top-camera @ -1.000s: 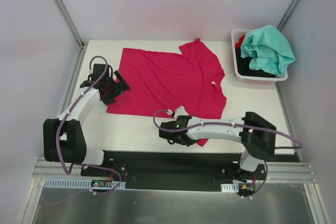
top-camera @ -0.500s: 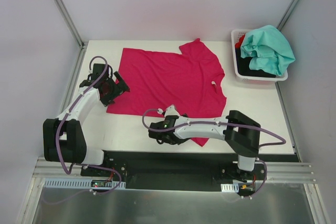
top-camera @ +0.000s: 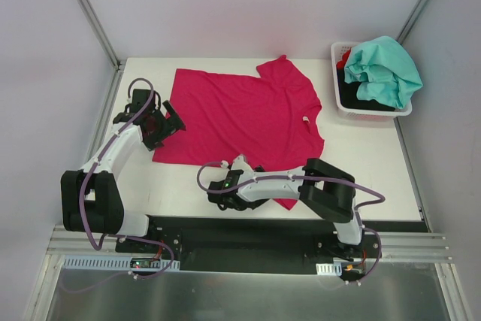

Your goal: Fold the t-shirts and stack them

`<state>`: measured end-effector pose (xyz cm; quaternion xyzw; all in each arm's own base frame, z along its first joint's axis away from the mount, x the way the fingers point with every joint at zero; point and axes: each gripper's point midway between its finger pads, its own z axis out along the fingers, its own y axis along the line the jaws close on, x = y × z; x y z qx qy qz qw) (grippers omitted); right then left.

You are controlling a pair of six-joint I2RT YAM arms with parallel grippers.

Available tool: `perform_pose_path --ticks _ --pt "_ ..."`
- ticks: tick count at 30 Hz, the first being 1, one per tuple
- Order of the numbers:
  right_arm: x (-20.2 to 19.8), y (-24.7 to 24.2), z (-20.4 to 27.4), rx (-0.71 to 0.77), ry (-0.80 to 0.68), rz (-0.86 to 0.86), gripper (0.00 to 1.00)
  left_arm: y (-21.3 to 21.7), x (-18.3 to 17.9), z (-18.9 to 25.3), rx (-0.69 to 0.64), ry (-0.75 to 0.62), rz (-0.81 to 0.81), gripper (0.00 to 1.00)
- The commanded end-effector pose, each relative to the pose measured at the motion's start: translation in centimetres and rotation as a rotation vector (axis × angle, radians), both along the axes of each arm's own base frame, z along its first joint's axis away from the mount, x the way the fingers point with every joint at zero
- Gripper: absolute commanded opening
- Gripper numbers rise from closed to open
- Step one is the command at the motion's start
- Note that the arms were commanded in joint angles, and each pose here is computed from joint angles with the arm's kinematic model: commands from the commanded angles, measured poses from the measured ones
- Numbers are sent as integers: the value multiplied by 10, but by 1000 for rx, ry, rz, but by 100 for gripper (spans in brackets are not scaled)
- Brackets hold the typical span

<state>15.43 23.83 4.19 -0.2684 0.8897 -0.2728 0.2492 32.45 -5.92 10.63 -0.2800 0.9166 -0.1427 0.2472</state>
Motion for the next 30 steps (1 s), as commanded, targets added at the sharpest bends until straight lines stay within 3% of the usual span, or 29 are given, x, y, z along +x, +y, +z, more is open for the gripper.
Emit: perform_pose_path --ticks 1,15,30 --pt "7 -4 6 -43 -50 -3 62 2 5 12 9 -21 -14 99" --pt "27 -39 10 -212 -138 -72 65 1 6 17 3 -30 -25 99" --pt "124 -110 113 -366 -362 -165 63 -2 5 23 -5 -44 -52 99"
